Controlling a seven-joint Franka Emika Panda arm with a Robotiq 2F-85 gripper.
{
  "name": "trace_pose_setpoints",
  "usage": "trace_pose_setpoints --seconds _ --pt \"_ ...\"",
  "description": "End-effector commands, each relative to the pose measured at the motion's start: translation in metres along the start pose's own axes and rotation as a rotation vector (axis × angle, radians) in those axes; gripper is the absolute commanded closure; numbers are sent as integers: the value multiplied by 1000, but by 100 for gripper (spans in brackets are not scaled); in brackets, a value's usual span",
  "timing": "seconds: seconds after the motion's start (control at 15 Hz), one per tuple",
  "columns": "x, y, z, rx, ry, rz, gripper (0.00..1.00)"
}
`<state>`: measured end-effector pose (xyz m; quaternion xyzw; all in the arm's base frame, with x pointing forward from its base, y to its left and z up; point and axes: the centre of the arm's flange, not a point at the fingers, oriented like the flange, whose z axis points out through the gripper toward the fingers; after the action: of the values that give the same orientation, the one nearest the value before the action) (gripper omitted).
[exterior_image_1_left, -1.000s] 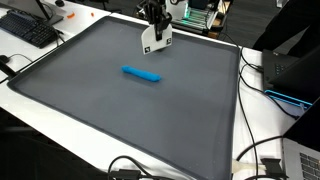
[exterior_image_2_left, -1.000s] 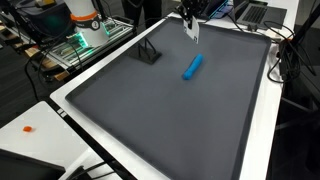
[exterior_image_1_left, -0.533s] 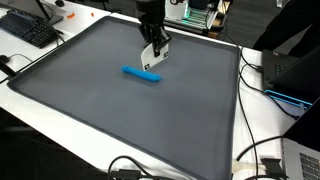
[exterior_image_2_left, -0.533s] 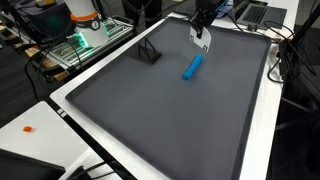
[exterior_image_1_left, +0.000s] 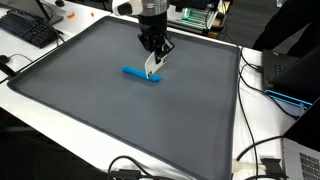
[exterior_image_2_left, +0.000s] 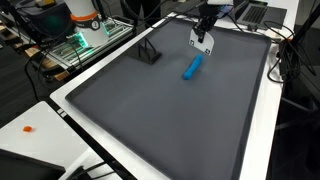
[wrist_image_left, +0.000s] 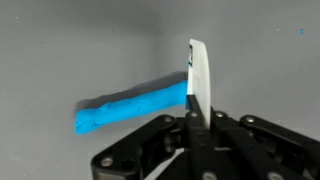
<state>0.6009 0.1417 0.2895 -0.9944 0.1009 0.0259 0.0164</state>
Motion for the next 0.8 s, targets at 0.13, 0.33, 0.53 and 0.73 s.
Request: trace_pose_setpoints --seconds 0.13,0.33,0.53,0.73 --pt "1 3 6 -61 15 -98 99" --pt "1 4 11 -73 22 -128 99" --pt "2 4 14 -79 33 -152 99" --pt "3 2 18 -72 49 -165 99"
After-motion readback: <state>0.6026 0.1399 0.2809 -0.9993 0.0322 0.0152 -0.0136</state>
